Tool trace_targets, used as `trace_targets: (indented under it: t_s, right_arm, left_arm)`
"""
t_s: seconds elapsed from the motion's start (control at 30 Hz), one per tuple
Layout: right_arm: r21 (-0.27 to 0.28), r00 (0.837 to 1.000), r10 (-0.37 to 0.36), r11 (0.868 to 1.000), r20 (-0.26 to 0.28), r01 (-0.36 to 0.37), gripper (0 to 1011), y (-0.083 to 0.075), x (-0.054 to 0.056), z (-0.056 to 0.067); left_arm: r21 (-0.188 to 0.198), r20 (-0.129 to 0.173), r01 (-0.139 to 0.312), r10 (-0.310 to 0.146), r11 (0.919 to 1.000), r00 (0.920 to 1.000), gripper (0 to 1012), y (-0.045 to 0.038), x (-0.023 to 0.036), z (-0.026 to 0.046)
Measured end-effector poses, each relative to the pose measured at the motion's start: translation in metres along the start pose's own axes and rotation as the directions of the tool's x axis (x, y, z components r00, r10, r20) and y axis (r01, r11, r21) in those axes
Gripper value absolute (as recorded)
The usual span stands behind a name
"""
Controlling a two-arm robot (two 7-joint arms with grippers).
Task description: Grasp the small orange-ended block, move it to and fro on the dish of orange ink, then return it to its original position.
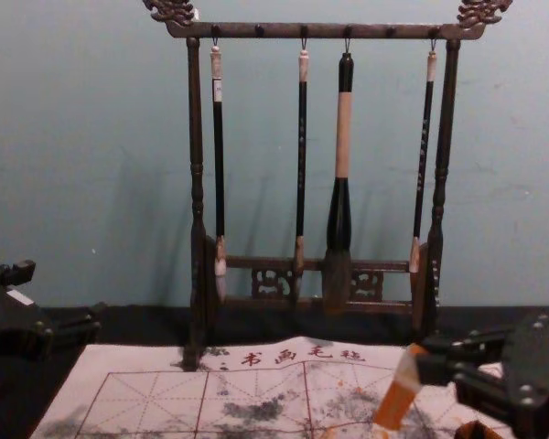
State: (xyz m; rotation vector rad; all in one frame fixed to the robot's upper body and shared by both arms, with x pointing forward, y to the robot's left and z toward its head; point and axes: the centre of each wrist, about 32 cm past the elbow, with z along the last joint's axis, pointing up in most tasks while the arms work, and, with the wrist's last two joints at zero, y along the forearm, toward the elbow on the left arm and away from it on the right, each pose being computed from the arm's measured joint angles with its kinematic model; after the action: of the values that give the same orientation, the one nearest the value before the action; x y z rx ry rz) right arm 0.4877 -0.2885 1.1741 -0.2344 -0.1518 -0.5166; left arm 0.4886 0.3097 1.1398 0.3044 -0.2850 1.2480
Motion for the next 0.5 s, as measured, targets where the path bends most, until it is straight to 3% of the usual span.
trace_targets:
  t_s: [0.5]
  right_arm:
    - [-0.085,0.992,0.116,0.990,0.038,-0.113,82,0.028,-0.002,0.003]
  left_arm:
    - [0.000,0.000,0.000,0.000,1.0000,1.0000,1001,0.0000,0.0000,0.0000]
